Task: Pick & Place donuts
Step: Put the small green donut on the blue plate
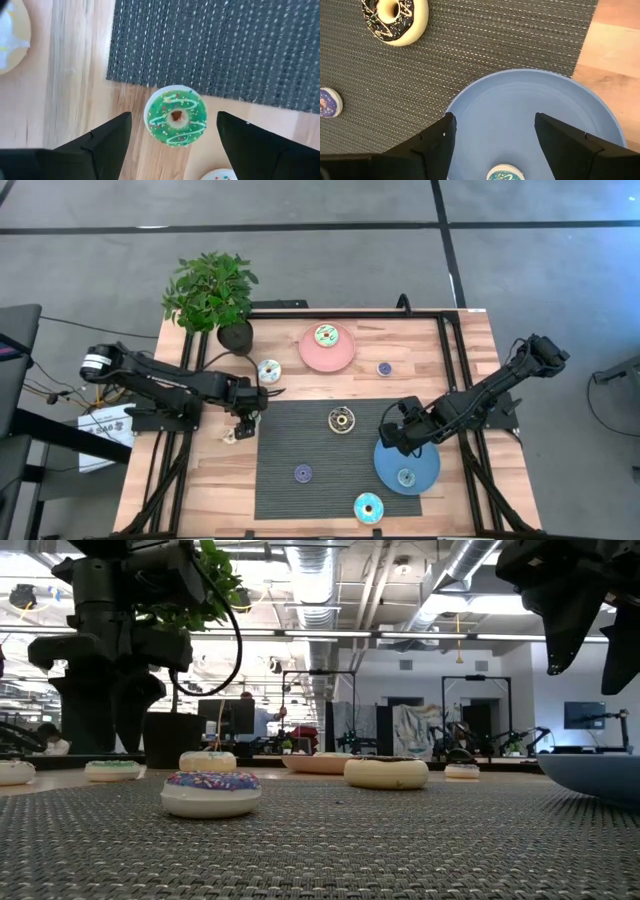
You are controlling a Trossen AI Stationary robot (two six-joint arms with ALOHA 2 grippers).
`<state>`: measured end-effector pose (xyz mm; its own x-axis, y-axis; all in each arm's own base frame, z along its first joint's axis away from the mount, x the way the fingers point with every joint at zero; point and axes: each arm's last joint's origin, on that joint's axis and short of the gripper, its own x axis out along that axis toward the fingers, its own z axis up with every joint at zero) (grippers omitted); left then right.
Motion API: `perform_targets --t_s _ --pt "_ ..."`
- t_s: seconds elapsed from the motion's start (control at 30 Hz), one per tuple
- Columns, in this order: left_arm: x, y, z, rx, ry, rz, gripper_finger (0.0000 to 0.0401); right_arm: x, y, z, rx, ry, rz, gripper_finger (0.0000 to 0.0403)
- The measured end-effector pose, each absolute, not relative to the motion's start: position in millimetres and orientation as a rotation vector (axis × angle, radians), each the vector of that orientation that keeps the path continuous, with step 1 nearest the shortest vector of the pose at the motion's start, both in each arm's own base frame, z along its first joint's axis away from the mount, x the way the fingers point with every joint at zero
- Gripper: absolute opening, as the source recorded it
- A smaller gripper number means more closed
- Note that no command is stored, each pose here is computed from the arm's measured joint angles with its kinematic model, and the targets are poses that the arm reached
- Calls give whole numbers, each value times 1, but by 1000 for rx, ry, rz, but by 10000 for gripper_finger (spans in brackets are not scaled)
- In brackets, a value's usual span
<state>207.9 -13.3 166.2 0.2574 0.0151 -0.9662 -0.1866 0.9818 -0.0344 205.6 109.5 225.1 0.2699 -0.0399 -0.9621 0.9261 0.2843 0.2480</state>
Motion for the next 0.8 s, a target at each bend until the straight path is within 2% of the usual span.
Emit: perform_targets --t_s 0.3,0.8 --pt "213 -14 142 -164 1395 190 287 206 109 225 1056 1083 -847 260" --pt "216 -14 141 -172 1367 207 275 205 109 225 1050 1087 -849 260"
